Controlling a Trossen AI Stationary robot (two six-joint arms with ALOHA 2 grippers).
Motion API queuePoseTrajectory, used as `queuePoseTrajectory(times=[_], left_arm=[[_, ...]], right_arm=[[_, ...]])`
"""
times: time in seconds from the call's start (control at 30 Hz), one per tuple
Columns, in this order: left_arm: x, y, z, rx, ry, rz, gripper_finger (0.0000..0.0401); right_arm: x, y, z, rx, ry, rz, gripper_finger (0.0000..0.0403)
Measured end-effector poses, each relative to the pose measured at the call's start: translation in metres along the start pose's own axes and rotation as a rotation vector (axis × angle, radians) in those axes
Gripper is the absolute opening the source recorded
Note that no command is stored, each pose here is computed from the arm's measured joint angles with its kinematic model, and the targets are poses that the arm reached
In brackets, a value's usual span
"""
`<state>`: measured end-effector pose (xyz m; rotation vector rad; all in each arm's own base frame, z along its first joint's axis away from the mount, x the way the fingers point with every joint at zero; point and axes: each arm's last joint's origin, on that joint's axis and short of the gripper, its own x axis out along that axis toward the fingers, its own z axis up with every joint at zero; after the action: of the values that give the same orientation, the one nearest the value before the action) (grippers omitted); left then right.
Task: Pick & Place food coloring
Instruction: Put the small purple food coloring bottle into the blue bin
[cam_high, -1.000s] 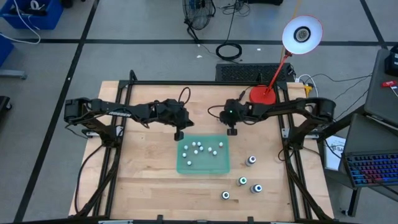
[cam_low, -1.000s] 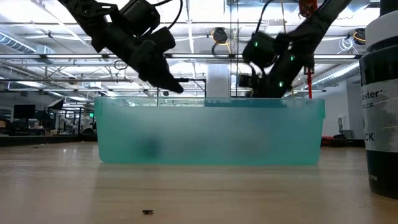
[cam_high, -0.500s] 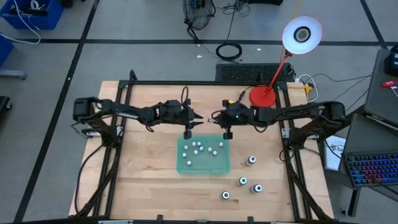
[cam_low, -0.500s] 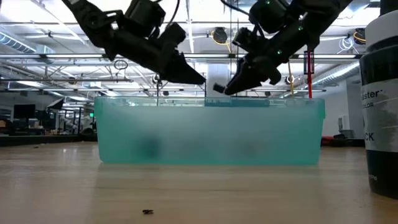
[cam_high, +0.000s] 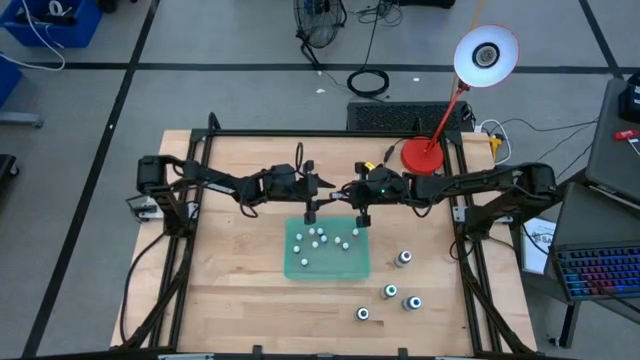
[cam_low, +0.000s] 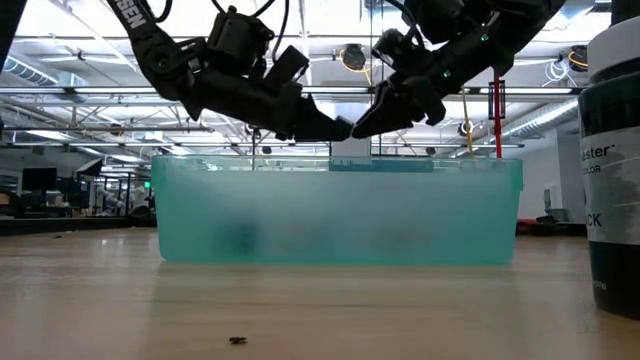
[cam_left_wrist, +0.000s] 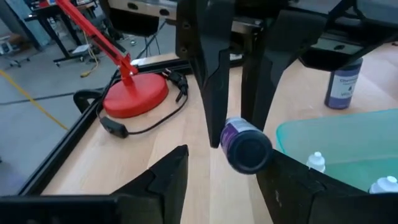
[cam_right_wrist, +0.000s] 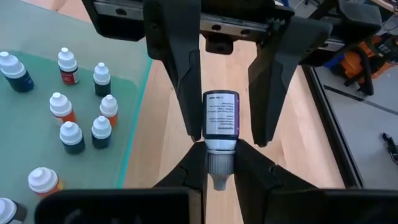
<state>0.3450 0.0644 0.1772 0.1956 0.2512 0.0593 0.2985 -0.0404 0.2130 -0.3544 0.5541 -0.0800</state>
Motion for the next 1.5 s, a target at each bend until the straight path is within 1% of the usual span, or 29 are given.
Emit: queuePoseTrajectory(times=[0.27, 0.5, 0.6, 0.7, 0.83, 0.93, 0.97, 1.03, 1.2, 1.3, 1.4, 1.5], left_arm=[[-0.001, 0.0, 0.003, 0.001, -0.012, 0.001, 0.0186], [0.0, -0.006, 0.009, 0.009, -0.037, -0.013, 0.0183], [0.001, -0.009, 0.013, 0.021, -0.047, -0.023, 0.0159], [0.002, -0.009, 0.014, 0.022, -0.044, -0.056, 0.0117], [0.004, -0.008, 0.014, 0.007, -0.014, -0.051, 0.0064], [0.003, -0.007, 0.013, 0.003, 0.014, -0.041, 0.0049], [0.003, -0.007, 0.012, -0.006, 0.018, -0.041, 0.005], [0.003, -0.006, 0.012, -0.017, 0.022, -0.038, 0.0065], [0.003, -0.008, 0.008, -0.018, 0.056, -0.036, 0.0132], [0.003, -0.009, 0.006, 0.001, 0.072, -0.041, 0.0163], [0.003, -0.009, 0.005, 0.018, 0.086, -0.046, 0.0182], [0.003, -0.009, 0.006, 0.023, 0.069, -0.042, 0.0186]], right_arm=[[0.0, 0.0, -0.001, 0.004, 0.009, 0.003, 0.0039], [0.0, 0.001, -0.002, 0.003, 0.02, 0.014, 0.0039], [0.0, 0.001, -0.002, 0.003, 0.017, 0.012, 0.0039], [0.0, 0.001, -0.002, 0.003, 0.017, 0.013, 0.0039], [0.0, 0.001, -0.002, 0.002, 0.02, 0.011, 0.0039], [0.001, 0.001, -0.003, 0.002, 0.023, 0.008, 0.0039], [0.001, 0.001, -0.003, 0.003, 0.024, 0.008, 0.0039], [0.001, 0.001, -0.003, 0.003, 0.023, 0.007, 0.0039], [0.0, 0.0, -0.002, 0.003, 0.015, 0.004, 0.0039], [0.0, 0.0, -0.001, 0.003, 0.01, 0.002, 0.0039], [0.0, 0.0, -0.001, 0.003, 0.013, 0.003, 0.0039], [0.0, 0.0, -0.002, 0.003, 0.014, 0.004, 0.0039]])
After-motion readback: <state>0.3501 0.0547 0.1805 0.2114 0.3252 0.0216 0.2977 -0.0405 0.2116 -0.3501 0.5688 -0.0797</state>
